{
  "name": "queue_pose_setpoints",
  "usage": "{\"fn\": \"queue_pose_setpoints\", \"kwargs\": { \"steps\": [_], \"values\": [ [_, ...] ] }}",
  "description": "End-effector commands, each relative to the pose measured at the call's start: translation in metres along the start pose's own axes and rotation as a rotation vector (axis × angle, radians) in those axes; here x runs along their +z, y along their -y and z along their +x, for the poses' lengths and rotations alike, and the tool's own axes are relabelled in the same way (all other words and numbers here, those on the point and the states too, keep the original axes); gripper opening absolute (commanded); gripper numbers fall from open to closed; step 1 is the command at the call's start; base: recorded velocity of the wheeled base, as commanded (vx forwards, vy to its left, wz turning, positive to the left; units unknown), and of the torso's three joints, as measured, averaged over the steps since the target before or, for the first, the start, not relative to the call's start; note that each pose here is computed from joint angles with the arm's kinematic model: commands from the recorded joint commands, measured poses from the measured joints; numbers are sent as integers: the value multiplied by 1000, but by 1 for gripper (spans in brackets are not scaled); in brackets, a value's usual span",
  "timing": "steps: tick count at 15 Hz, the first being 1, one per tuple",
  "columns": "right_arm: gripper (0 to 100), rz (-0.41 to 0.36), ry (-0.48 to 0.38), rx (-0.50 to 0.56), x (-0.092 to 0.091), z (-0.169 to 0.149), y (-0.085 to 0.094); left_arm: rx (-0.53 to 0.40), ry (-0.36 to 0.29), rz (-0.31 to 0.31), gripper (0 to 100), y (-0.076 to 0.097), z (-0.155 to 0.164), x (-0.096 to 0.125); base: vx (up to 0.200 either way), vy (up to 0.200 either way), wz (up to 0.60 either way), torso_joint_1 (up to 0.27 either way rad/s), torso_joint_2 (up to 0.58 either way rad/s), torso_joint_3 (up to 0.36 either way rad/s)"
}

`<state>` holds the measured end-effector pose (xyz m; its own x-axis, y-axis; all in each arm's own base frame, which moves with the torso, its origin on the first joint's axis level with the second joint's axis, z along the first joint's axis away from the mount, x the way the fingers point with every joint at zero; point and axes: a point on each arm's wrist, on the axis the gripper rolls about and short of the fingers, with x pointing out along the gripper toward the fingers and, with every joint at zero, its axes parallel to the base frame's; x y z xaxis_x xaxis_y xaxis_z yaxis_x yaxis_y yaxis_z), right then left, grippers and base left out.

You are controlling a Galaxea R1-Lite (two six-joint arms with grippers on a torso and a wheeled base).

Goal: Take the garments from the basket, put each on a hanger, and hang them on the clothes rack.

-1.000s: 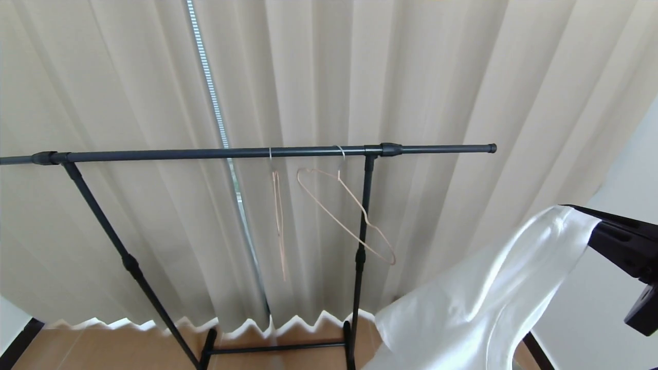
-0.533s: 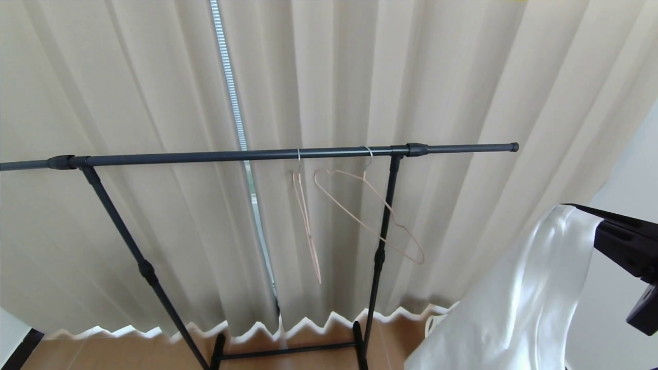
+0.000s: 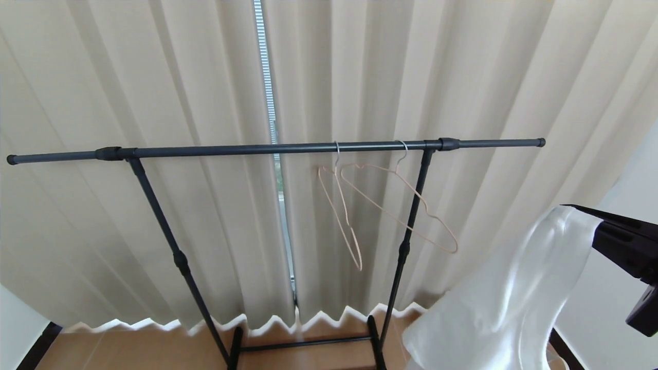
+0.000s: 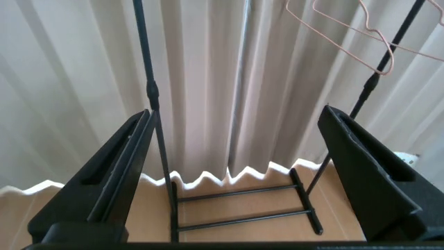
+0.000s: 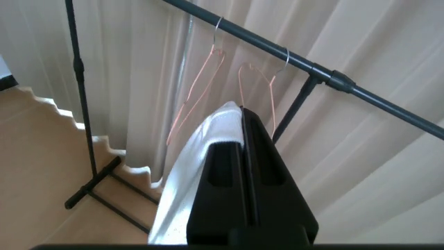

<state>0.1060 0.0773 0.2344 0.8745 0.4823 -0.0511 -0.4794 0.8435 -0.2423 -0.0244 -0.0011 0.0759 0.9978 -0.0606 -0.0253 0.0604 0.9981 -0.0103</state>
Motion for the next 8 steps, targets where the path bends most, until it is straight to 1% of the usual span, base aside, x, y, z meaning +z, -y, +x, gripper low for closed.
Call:
{"fn": "queue_pose_setpoints", "kwargs": {
  "steps": [1,4,7,8],
  "values": [
    [0,-1,0,1,0,0,0,-1,-1,0,100,0,0,0,-200,0,0,2,-2,-2],
    [0,-1,0,1,0,0,0,-1,-1,0,100,0,0,0,-200,0,0,-2,2,1],
    [0,-3,-1,12,-1,1,-1,-1,-1,-2,100,0,0,0,0,0,0,0,0,0],
    [0,-3,0,15,-1,0,-1,-1,-1,-2,100,0,0,0,0,0,600,-12,-12,17]
  ]
}}
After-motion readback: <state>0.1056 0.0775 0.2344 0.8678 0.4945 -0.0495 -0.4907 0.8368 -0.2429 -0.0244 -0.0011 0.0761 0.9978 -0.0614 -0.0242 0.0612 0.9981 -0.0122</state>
